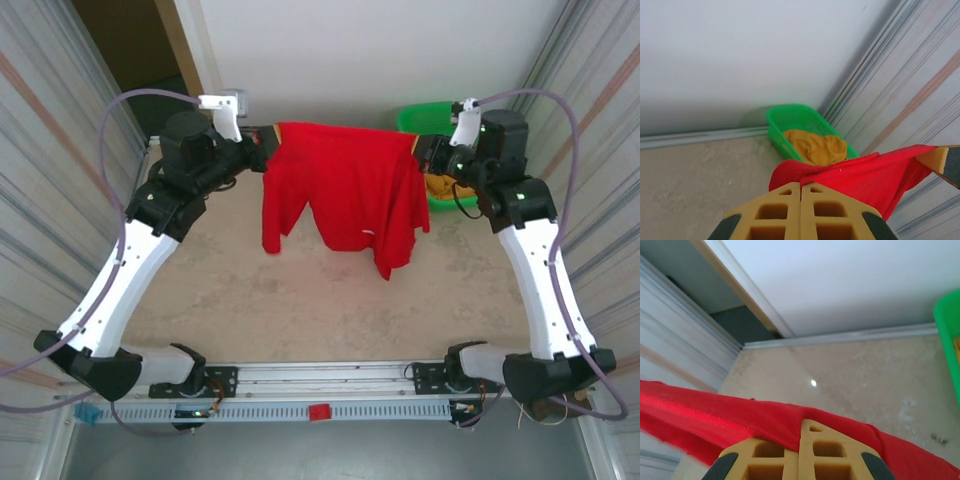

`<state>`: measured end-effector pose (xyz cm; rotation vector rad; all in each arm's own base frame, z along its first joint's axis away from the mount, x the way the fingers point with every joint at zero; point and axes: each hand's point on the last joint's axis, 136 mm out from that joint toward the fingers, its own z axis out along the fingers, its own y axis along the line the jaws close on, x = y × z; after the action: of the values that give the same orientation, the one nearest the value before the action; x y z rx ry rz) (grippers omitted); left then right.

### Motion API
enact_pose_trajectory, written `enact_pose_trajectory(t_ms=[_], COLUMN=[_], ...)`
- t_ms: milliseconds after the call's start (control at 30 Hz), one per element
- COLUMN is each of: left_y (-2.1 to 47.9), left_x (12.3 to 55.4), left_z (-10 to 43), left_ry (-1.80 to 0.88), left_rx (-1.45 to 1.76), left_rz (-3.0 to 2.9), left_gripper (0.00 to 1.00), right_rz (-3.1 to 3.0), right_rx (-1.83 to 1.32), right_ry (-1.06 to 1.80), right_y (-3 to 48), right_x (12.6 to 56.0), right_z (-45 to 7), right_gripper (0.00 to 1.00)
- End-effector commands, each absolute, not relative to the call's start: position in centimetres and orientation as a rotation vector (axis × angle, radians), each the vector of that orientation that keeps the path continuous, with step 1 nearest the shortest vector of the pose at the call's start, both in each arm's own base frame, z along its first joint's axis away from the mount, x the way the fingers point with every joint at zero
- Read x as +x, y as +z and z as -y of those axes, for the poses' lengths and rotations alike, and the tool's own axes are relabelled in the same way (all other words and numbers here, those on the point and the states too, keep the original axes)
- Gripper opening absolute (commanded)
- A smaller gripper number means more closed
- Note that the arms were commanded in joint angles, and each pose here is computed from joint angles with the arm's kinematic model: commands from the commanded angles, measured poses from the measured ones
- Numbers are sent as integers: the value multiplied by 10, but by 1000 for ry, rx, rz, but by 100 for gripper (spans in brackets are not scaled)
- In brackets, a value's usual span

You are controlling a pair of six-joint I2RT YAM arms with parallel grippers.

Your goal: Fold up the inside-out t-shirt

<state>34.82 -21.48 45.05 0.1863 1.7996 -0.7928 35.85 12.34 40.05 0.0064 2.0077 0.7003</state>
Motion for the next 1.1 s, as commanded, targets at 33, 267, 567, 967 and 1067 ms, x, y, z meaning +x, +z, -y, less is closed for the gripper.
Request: enact_pose_trajectory(t_ms=[33, 267, 567, 967, 1067], left_y=[402, 321, 239, 177, 171], left_x=[374, 376, 325, 251, 251], left_z=[190, 173, 165, 177, 156], left_ry=[-667, -579, -653, -836, -708], left_rx=[49, -28, -49, 88, -26], left_rz=[-1905, -2070, -2209, -2430, -2448], left_gripper=[0, 0, 0, 46, 55], right_rz=[-2123, -2254, -2498, -2456, -2514], right_rx=[160, 153, 182, 173, 134], right_ry=[552, 596, 597, 467, 477], right_y=[336, 274, 143, 185, 173], right_x=[403, 395, 285, 327, 351], right_z=[-94, -114, -139, -116, -127], right_gripper=[0, 0, 15, 60, 61])
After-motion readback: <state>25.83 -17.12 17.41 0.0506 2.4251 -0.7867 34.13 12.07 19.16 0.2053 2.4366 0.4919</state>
